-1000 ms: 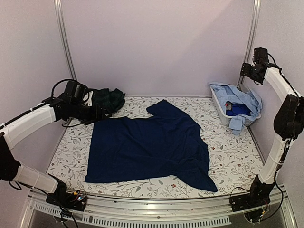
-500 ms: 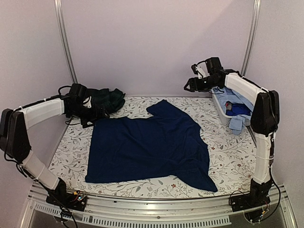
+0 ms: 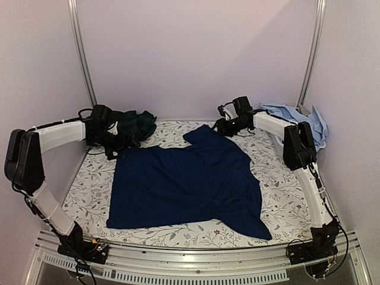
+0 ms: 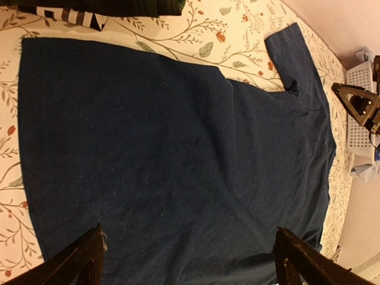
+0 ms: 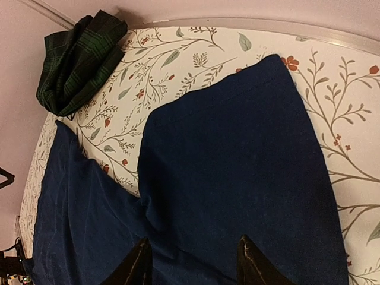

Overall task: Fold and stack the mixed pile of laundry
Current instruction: Move the flattened T-shirt to the center of the board.

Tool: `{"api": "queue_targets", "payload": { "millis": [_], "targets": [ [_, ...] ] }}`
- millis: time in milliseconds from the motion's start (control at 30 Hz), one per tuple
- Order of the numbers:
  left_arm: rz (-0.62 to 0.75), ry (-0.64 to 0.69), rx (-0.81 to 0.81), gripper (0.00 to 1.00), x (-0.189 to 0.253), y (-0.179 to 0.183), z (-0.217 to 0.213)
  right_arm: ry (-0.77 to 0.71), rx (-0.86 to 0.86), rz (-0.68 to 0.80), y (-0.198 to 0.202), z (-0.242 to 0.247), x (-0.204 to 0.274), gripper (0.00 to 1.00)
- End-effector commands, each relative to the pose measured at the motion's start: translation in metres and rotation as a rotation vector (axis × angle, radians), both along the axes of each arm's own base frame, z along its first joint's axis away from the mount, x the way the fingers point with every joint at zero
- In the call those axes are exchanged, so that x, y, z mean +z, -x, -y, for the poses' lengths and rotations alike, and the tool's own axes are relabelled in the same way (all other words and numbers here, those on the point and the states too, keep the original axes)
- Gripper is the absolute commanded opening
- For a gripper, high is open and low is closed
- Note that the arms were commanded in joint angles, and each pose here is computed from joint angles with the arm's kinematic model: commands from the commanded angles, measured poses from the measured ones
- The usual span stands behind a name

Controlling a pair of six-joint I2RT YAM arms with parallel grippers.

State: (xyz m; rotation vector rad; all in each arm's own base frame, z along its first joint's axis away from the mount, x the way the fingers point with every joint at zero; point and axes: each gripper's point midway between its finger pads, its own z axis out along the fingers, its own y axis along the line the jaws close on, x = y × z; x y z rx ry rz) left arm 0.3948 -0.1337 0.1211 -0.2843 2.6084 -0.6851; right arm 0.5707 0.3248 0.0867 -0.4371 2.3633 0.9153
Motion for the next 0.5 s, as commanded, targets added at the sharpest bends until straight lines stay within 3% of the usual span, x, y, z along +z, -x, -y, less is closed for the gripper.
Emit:
{"api": "queue_targets", "payload": {
  "millis": [0, 200, 467],
  "targets": [
    [0.038, -0.001, 0.004, 1.00, 0.015, -0.010, -0.002, -0.088, -0.026, -0.069, -0.004, -0.020, -0.023, 0.47],
    [0.038, -0.026, 0.021, 1.00, 0.019, -0.011, -0.010, -0.035, -0.144, -0.166, -0.010, 0.000, -0.066, 0.50],
    [0.032, -0.050, 0.052, 1.00, 0.015, -0.012, -0.024, 0.058, -0.434, -0.291, -0.030, 0.086, -0.096, 0.52]
  ]
}}
